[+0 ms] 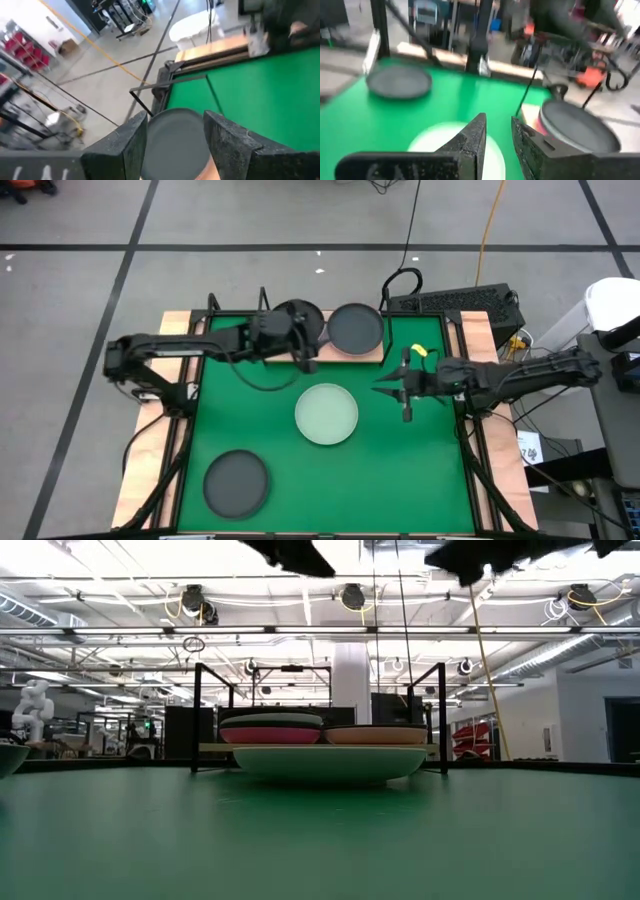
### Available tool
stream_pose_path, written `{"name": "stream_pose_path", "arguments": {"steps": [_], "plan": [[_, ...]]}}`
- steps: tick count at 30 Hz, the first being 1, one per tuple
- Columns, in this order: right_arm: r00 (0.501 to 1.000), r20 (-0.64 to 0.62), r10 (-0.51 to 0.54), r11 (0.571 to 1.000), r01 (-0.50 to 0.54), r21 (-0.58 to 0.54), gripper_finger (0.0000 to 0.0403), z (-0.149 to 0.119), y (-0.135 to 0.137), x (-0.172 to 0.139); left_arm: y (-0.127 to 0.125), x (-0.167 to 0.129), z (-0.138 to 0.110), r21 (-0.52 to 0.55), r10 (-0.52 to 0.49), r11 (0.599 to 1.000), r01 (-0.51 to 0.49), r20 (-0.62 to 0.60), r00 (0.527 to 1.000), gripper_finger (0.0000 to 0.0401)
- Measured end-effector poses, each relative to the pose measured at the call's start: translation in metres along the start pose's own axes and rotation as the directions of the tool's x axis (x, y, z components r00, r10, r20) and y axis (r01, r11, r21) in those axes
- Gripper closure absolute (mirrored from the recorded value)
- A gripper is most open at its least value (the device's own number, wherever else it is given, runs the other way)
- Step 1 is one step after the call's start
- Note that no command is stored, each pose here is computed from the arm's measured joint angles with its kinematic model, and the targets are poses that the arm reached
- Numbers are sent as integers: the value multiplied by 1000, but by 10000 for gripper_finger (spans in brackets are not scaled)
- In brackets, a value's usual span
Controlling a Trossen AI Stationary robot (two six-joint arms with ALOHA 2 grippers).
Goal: Place and stack plates onto a shelf
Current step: Stack the light green plate on top of the black plate on the shelf
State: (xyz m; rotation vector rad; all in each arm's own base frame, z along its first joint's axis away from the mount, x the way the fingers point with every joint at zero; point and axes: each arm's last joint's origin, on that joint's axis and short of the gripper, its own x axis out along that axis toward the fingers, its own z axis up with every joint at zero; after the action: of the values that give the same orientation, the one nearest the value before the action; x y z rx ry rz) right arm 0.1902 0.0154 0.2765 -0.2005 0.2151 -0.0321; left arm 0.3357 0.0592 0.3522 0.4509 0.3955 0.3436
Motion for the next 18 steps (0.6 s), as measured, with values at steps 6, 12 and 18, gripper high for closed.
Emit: {"name": "stream_pose_path", "arguments": {"steps": [6,12,18], "plan": [[981,-189,34,998,-44,-51,325,-23,7,20,11,-37,14,-218,17,976,-6,49,999,204],[918,-362,162,977,-201,-72,325,-49,20,42,0,-54,1,-304,-3,952,24,70,998,204],[850,-474,231,930,-336,-151,313,-73,37,61,-14,-77,-28,-412,72,911,2,166,983,204]]}}
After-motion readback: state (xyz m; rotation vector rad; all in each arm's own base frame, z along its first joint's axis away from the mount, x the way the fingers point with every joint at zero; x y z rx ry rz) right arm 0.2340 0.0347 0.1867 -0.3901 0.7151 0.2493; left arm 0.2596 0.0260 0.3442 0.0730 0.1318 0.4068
